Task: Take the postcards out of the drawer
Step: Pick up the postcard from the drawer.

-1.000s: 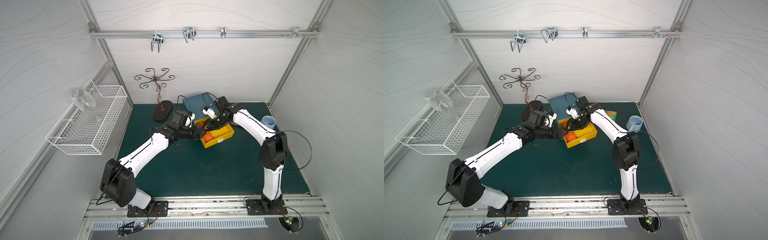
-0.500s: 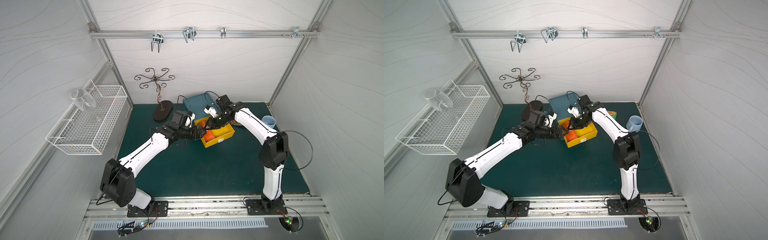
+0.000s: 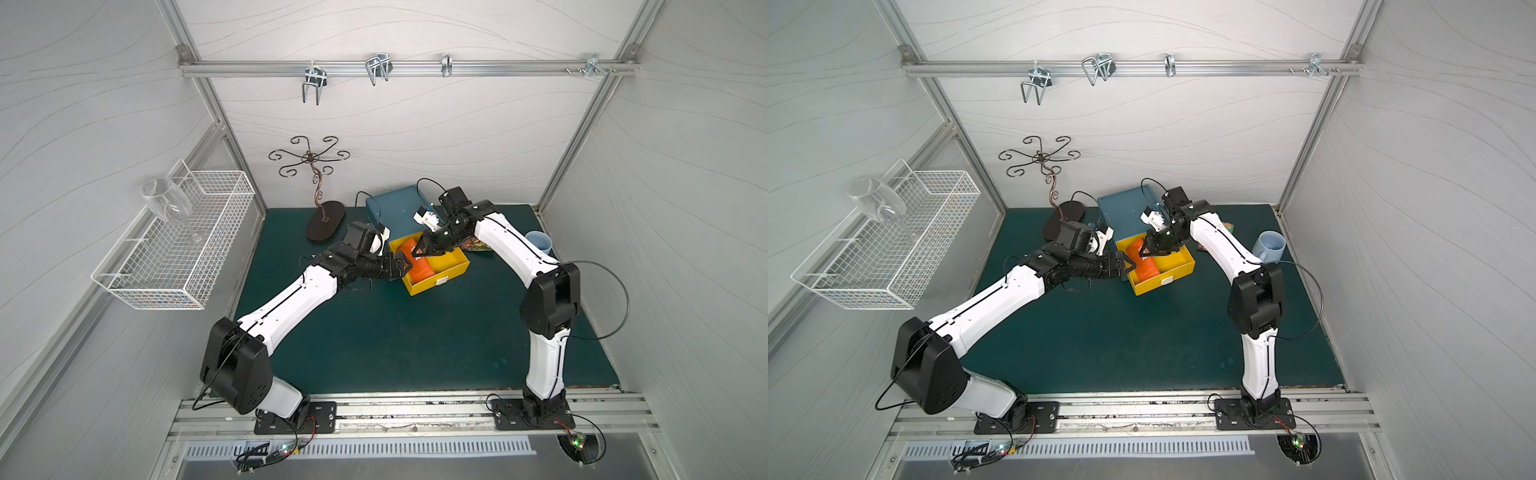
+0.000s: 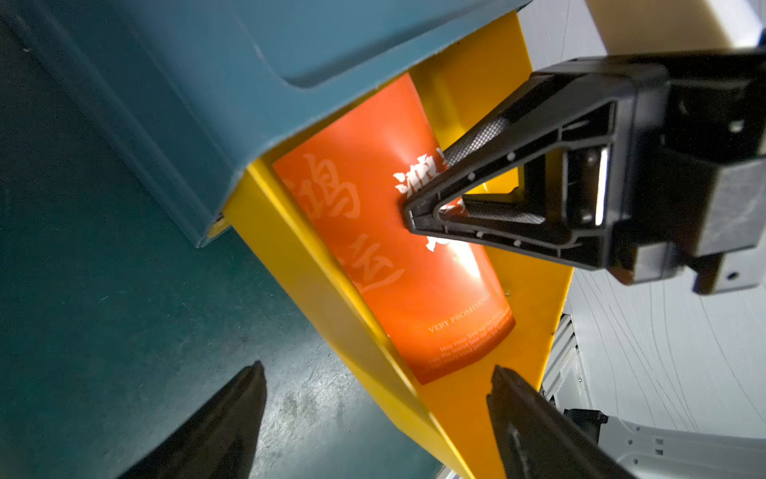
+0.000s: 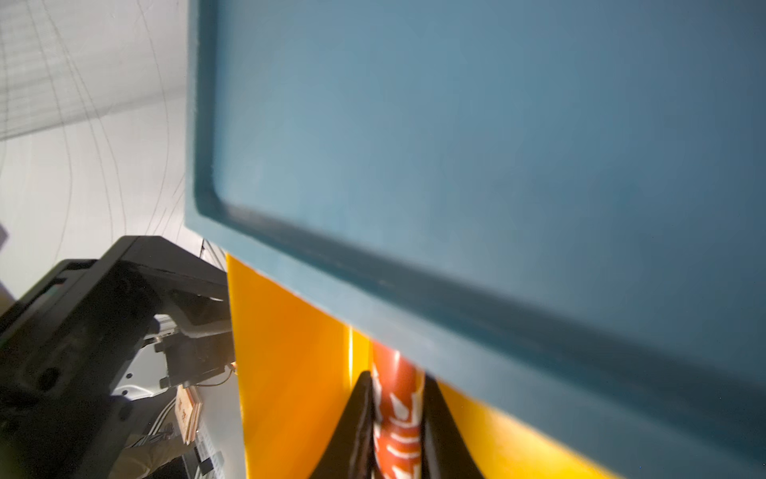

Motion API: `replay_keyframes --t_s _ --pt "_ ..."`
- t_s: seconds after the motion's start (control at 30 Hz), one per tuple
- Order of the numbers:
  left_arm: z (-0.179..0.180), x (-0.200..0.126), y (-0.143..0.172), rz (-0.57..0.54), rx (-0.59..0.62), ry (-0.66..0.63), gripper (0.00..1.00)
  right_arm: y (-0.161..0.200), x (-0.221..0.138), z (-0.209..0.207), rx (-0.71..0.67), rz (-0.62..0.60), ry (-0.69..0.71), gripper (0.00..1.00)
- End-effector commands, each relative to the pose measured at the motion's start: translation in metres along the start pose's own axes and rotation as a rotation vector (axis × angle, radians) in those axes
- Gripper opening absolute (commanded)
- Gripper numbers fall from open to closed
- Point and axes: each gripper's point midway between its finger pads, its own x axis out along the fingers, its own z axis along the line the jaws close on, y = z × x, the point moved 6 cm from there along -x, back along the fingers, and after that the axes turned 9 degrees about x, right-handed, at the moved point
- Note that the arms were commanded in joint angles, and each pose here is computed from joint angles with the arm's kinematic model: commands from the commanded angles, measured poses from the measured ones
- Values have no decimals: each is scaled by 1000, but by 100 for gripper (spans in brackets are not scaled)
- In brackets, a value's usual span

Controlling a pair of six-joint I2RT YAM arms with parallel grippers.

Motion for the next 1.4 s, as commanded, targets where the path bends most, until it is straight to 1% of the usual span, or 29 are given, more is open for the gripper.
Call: replay_keyframes --t_s 0.0,0.37,0.6,0.73,0.93,1.37 --pt "-13 -15 -15 -69 52 16 89 -2 -19 11 5 -21 -37 20" --pt "-13 -19 -15 -69 69 10 90 -13 -27 6 100 1 -69 20" --pt "-12 -24 -14 -77 77 1 90 -16 -30 4 152 23 -102 17" --pt "-12 -26 -14 -81 79 1 90 -13 -31 6 162 40 -121 17" --pt "-12 -28 -14 -82 80 7 91 -12 -35 12 185 61 -191 17" --pt "-17 -37 -10 -88 82 27 91 7 -42 16 201 85 -210 17"
